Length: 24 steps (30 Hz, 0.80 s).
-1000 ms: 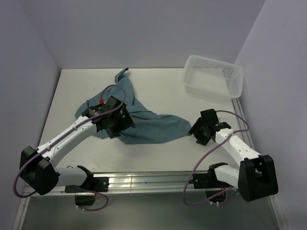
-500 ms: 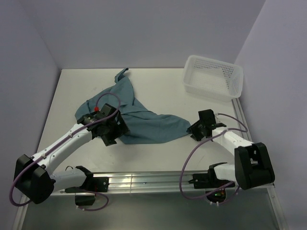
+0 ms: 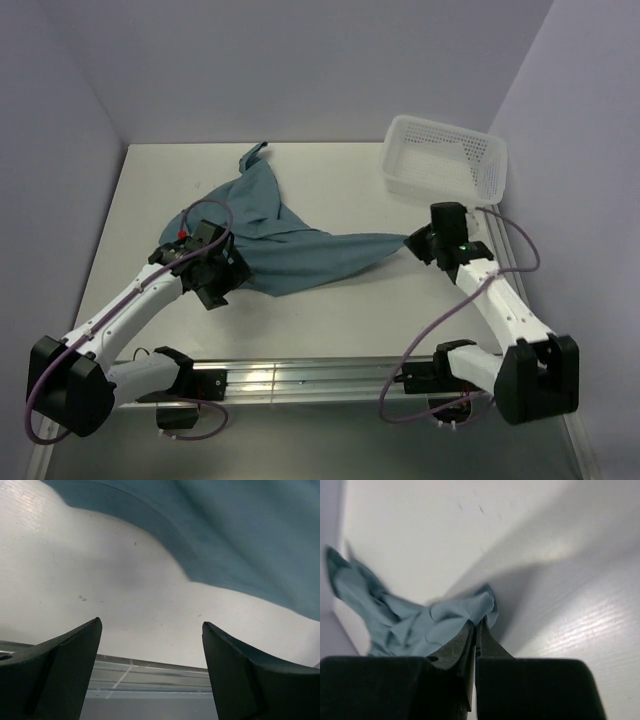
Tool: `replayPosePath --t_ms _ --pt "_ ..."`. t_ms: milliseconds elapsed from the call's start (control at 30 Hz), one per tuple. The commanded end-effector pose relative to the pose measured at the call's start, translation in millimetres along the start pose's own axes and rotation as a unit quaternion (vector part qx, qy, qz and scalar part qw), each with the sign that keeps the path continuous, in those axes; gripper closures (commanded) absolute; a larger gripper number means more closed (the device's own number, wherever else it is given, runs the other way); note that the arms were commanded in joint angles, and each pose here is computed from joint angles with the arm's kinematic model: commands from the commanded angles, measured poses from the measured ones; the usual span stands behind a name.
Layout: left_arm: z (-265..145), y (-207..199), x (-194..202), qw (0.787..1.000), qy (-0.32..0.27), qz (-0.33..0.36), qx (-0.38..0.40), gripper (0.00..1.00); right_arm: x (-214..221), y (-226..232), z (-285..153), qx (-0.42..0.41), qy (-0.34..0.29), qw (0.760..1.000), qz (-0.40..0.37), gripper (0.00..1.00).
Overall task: Roll the t-shirts
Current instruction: Move the tshirt to the center of the board
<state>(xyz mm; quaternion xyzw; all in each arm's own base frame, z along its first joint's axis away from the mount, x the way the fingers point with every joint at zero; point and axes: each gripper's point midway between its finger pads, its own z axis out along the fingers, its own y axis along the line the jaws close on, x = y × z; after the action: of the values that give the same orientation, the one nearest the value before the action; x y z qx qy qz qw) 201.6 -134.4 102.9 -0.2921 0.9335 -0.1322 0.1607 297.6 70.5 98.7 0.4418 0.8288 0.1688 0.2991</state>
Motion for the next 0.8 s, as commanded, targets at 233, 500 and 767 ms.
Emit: replayPosePath --t_ms 233,500,767 --pt "5 -27 6 0.999 -0.004 0.036 0.027 0.20 -48 -17 -39 -0.013 -0.048 0.999 -0.012 1.00" --pt "-56 -117 22 0.969 -0.054 0.184 0.155 0.14 30 53 -83 -0.127 0.042 0.986 -0.096 1.00" --pt "-33 -111 47 0.982 0.007 0.124 0.144 0.10 149 121 -177 -0.339 0.155 0.884 -0.281 1.00"
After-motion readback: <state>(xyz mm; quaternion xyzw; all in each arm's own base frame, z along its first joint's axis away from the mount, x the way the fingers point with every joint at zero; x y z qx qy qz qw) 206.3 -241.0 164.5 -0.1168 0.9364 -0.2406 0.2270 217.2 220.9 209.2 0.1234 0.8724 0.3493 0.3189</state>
